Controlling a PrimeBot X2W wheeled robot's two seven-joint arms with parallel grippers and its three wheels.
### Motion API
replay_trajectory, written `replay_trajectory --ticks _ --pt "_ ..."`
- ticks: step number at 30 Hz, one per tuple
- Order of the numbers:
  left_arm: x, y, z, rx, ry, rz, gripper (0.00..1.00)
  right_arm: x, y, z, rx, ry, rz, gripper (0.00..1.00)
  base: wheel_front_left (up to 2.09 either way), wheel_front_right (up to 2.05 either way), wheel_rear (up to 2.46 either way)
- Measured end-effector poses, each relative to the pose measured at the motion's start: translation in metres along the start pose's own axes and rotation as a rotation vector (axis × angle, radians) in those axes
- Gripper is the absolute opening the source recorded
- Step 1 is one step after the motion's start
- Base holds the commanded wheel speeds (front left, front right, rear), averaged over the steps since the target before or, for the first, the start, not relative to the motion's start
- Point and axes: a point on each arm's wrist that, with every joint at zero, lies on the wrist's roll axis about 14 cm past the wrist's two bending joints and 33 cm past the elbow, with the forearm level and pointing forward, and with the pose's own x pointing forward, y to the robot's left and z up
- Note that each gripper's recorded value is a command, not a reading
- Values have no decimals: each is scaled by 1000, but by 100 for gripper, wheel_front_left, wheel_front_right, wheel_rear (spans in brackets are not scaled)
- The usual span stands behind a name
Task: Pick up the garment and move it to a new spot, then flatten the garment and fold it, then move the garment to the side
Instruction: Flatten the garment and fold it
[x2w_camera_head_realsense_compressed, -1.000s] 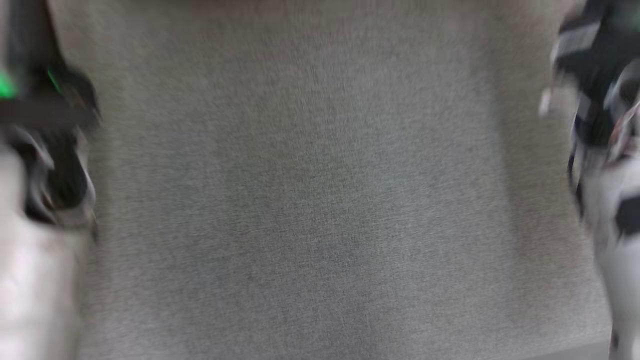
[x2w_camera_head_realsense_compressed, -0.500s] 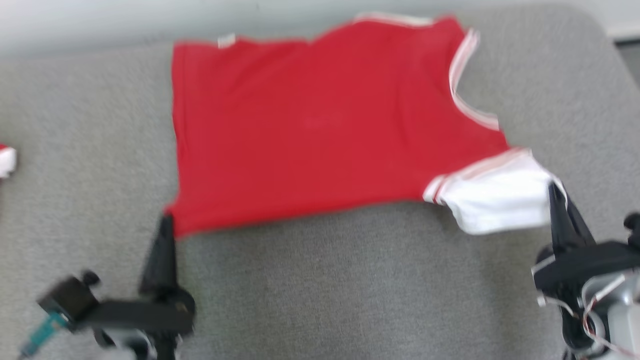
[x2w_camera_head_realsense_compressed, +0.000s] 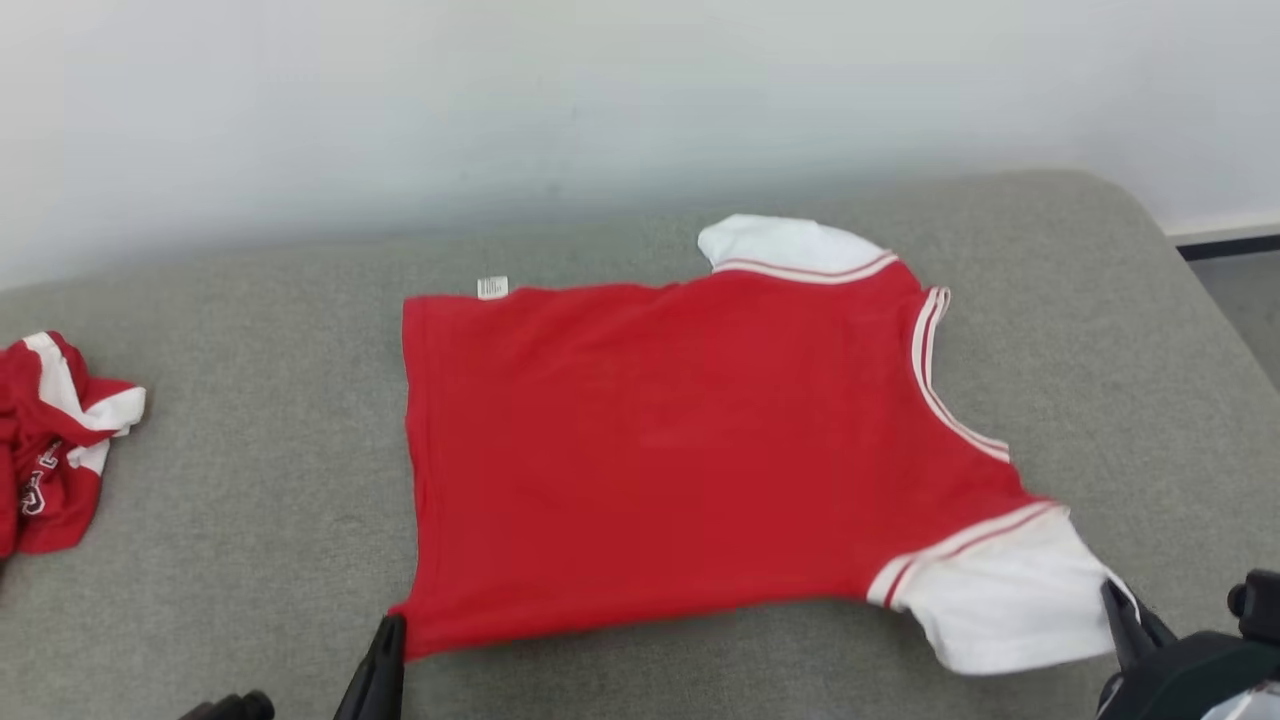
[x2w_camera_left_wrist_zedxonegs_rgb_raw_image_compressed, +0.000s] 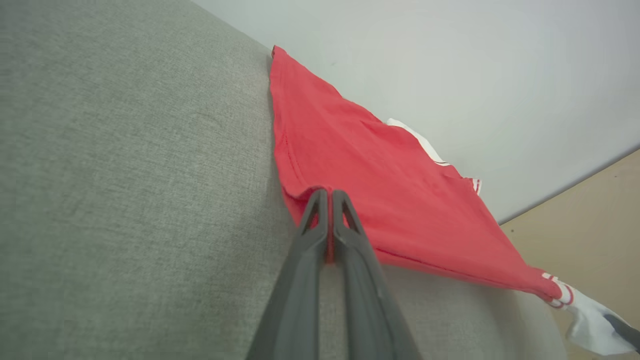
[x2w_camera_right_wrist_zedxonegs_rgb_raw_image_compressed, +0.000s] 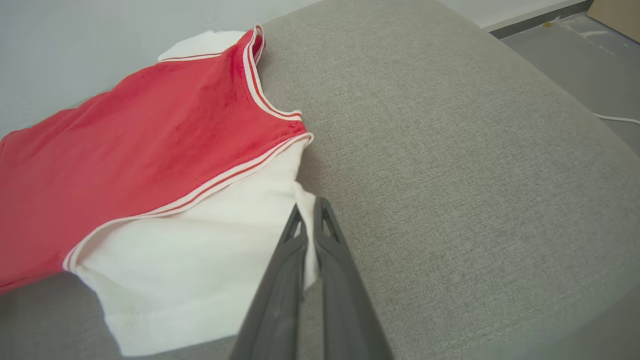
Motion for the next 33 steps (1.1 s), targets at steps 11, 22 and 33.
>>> replay_trajectory --ticks 11,22,33 --pt "-31 19 -22 53 117 65 0 -14 -10 -47 -42 173 -31 0 0 0 0" --pt "-39 23 -28 91 155 87 0 -19 -1 -51 -82 232 -10 0 0 0 0" --pt "-6 0 -14 76 150 30 0 11 33 3 -120 106 60 0 0 0 0"
